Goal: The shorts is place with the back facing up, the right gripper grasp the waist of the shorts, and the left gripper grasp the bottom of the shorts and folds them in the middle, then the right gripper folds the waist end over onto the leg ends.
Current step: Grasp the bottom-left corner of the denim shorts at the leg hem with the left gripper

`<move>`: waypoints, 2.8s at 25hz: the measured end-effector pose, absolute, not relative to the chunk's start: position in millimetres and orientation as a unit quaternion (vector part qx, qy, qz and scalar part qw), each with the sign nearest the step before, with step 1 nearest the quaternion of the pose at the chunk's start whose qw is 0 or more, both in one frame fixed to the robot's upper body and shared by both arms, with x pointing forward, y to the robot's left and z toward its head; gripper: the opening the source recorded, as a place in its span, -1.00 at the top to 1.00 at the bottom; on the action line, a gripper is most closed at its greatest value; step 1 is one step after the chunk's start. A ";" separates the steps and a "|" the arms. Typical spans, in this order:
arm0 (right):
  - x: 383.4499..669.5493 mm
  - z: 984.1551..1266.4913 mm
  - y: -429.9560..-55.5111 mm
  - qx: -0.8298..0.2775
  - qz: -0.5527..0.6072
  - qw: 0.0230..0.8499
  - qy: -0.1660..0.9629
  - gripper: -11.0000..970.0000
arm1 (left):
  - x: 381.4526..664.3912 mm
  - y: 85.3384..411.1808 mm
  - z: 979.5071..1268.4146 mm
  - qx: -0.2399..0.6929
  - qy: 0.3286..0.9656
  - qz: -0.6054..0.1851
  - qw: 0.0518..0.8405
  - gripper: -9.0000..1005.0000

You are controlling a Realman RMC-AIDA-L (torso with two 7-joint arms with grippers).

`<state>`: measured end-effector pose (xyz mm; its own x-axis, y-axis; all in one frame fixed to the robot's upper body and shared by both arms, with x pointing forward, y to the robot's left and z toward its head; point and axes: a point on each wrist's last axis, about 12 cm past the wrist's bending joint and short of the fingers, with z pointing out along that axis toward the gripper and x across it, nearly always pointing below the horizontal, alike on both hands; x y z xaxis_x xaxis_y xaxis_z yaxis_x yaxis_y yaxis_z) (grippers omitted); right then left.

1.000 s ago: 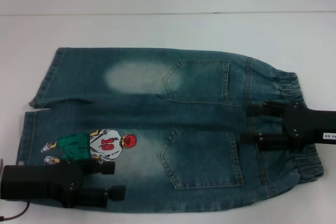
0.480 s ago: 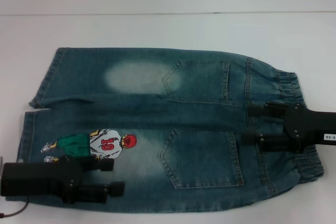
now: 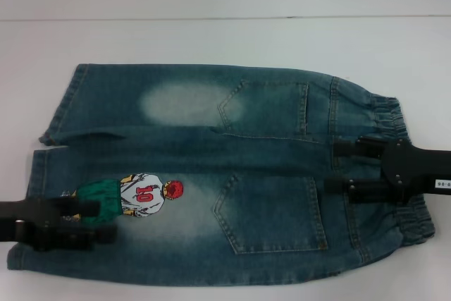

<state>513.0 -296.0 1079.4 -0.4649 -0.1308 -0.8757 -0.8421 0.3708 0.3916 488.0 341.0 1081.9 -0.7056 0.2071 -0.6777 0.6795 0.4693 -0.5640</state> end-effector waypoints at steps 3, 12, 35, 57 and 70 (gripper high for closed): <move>513.2 1079.0 -296.1 -0.333 0.449 0.395 0.729 -0.95 | 488.8 350.5 1088.9 0.266 0.830 -0.422 0.248 -0.80; 515.1 1077.6 -297.1 -0.329 0.441 0.398 0.734 -0.95 | 490.3 372.1 1103.8 0.244 0.862 -0.390 0.213 -0.80; 515.9 1077.9 -298.4 -0.328 0.437 0.401 0.736 -0.95 | 483.8 409.2 1102.8 0.185 0.918 -0.309 0.168 -0.80; 515.7 1079.0 -301.4 -0.321 0.436 0.407 0.735 -0.95 | 487.0 394.5 1093.1 0.203 0.922 -0.308 0.120 -0.80; 512.3 1077.5 -305.1 -0.314 0.435 0.412 0.737 -0.95 | 495.4 384.7 1094.5 0.217 0.916 -0.314 0.122 -0.80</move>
